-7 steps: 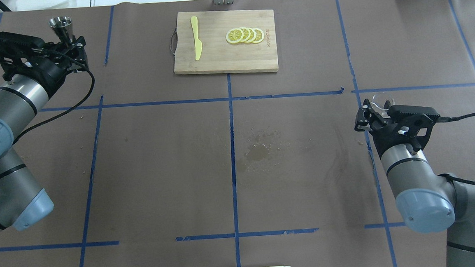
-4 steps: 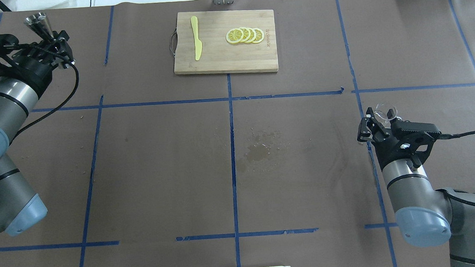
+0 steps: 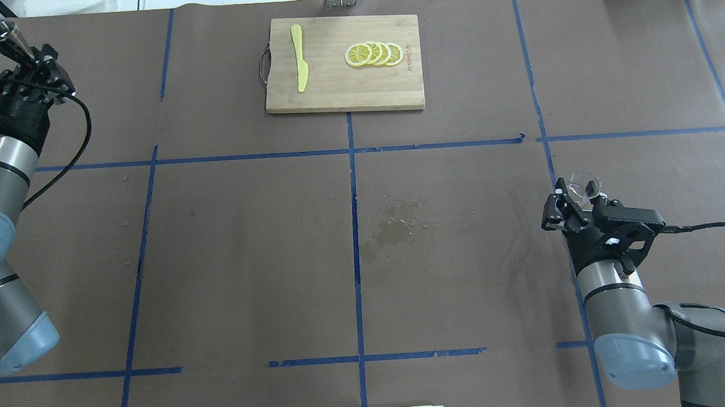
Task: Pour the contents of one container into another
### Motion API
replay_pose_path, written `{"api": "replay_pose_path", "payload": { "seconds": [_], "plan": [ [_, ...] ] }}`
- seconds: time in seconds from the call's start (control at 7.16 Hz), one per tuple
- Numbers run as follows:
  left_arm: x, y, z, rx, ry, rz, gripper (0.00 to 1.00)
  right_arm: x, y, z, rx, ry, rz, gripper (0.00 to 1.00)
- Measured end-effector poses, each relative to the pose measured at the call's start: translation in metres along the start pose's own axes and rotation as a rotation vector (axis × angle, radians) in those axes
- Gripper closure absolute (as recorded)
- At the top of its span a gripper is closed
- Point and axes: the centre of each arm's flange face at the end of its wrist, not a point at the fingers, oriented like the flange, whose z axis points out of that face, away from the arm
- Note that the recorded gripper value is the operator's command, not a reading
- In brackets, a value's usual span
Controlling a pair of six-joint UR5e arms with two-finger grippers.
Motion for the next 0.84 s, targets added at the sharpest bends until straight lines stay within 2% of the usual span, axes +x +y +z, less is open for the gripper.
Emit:
{"api": "replay_pose_path", "payload": {
  "seconds": [0.42, 0.84],
  "plan": [
    [-0.010, 0.056, -0.018, 0.050, -0.056, -0.022, 1.00, -0.014, -0.023, -0.015, -0.024, -0.032, 0.047, 1.00],
    [-0.035, 0.102, -0.027, 0.136, -0.120, 0.011, 1.00, -0.018, -0.033, -0.020, -0.030, -0.043, 0.052, 1.00]
  ]
}}
